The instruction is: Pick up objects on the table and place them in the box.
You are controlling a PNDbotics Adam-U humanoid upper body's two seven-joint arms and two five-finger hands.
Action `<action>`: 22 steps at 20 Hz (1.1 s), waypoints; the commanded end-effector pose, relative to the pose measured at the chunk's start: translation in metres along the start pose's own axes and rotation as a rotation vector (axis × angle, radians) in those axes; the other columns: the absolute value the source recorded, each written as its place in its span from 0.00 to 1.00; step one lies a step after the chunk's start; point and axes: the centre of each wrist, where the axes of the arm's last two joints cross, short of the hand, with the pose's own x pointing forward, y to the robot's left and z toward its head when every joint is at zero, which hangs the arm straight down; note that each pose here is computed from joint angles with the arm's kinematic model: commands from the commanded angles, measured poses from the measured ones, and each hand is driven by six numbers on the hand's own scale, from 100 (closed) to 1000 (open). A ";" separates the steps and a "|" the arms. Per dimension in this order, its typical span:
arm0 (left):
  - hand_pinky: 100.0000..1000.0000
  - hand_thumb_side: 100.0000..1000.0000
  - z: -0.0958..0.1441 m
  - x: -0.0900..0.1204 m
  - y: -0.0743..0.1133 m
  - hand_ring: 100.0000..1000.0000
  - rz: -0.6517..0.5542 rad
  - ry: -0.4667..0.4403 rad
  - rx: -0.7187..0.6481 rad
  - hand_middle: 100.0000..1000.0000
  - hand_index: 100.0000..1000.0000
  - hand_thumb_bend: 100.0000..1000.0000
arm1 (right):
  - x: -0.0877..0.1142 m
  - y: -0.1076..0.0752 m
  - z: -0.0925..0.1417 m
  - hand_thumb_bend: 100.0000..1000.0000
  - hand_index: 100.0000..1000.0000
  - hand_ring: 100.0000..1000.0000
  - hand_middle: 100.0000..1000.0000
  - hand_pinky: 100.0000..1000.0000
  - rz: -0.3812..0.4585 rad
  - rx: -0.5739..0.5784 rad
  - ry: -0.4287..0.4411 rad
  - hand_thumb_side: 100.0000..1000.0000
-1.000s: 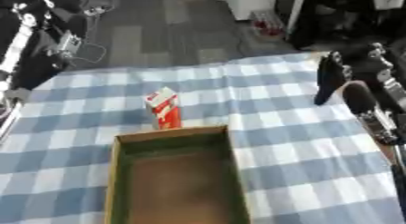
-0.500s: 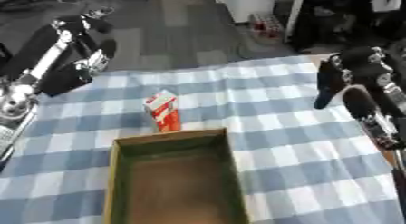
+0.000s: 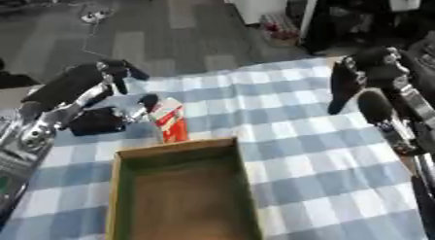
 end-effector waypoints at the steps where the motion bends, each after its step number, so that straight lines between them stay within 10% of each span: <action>1: 0.51 1.00 -0.003 0.007 0.003 0.60 -0.049 -0.006 -0.028 0.73 0.84 0.06 | 0.002 -0.007 -0.003 0.00 0.42 0.25 0.30 0.28 0.030 0.015 -0.025 1.00; 22: 0.62 1.00 -0.013 0.013 0.003 0.70 -0.134 -0.009 -0.174 0.81 0.89 0.20 | 0.002 -0.007 -0.004 0.00 0.42 0.25 0.30 0.28 0.028 0.016 -0.028 1.00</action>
